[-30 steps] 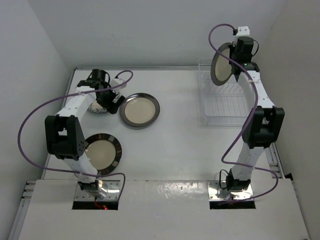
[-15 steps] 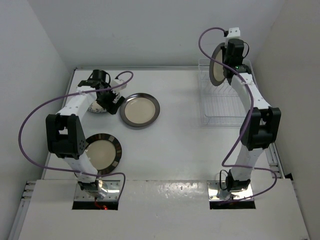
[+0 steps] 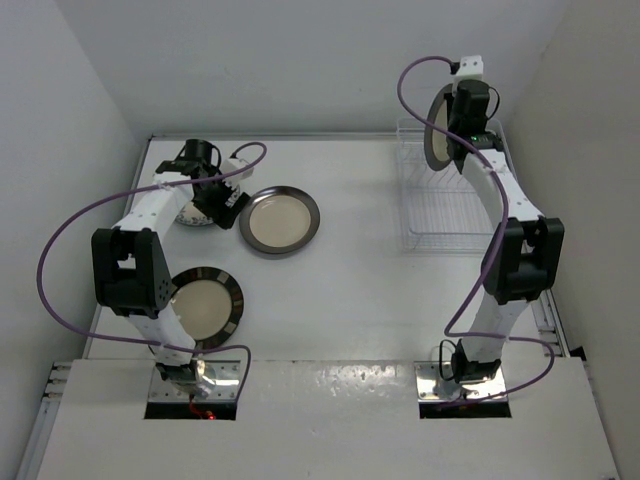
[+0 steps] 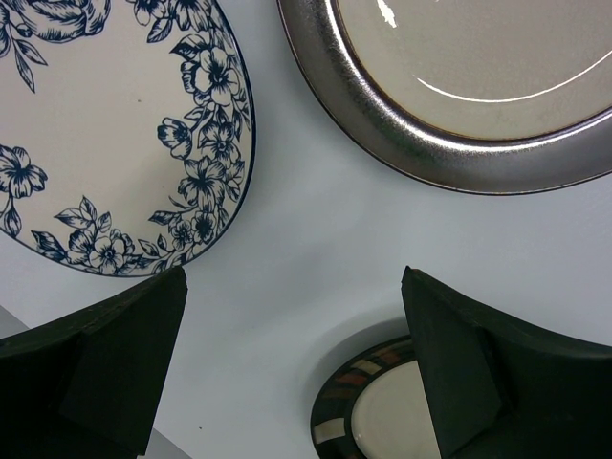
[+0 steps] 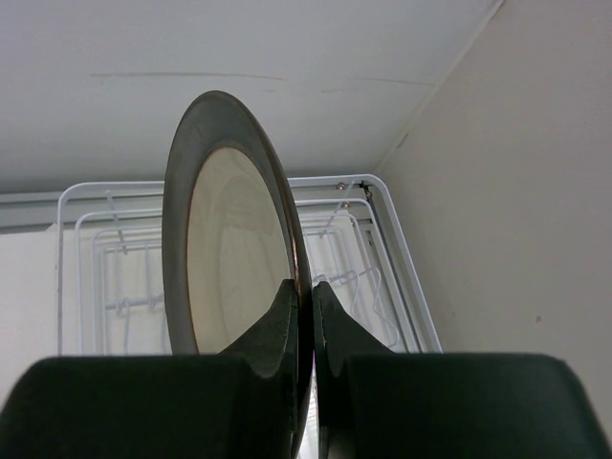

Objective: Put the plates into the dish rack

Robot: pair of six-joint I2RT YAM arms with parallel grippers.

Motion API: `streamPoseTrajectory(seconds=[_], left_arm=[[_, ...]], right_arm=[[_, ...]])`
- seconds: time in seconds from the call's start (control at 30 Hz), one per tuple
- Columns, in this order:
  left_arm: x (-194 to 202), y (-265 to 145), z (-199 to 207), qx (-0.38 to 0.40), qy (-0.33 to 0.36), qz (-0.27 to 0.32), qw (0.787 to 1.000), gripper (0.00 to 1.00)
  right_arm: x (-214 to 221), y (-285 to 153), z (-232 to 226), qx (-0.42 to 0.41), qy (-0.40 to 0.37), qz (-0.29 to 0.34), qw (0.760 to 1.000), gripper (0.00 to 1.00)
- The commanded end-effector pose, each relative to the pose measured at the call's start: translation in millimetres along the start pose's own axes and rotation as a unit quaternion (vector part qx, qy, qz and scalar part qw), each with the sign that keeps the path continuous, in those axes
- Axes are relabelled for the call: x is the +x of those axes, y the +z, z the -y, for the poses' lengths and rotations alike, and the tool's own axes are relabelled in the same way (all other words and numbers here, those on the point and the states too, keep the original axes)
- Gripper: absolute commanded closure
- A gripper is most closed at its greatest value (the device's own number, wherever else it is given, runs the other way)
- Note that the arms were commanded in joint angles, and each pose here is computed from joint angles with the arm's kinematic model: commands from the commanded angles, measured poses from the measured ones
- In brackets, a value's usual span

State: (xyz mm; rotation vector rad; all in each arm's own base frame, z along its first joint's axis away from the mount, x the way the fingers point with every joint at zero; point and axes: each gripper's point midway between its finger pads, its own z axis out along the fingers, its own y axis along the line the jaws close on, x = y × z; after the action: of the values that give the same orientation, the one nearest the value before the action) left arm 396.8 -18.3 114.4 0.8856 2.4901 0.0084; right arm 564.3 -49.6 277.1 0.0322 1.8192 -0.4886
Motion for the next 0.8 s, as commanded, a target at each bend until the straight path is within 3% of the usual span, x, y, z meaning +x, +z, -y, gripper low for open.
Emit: streamPoseTrajectory(seconds=[0.0,0.3,0.77], left_arm=[[-8.4,-5.2,-3.6,-0.003,0.002,0.013,1.0,0.0],[-3.3,-4.0,-4.8,-0.003,-0.002,0.009,1.0,0.0],[9.9,8.4,-1.5,0.002,-0.016,-0.017,1.0,0.0]], right_arm=[[-118.8,-38.5,54.4,0.062,0.072,0.162,0.982,1.0],[-83.6,-29.0,45.6,0.061,0.068,0.129,0.987,1.0],[-20.1,-18.4,-19.5,0.005,0.05,0.076,0.996,1.0]])
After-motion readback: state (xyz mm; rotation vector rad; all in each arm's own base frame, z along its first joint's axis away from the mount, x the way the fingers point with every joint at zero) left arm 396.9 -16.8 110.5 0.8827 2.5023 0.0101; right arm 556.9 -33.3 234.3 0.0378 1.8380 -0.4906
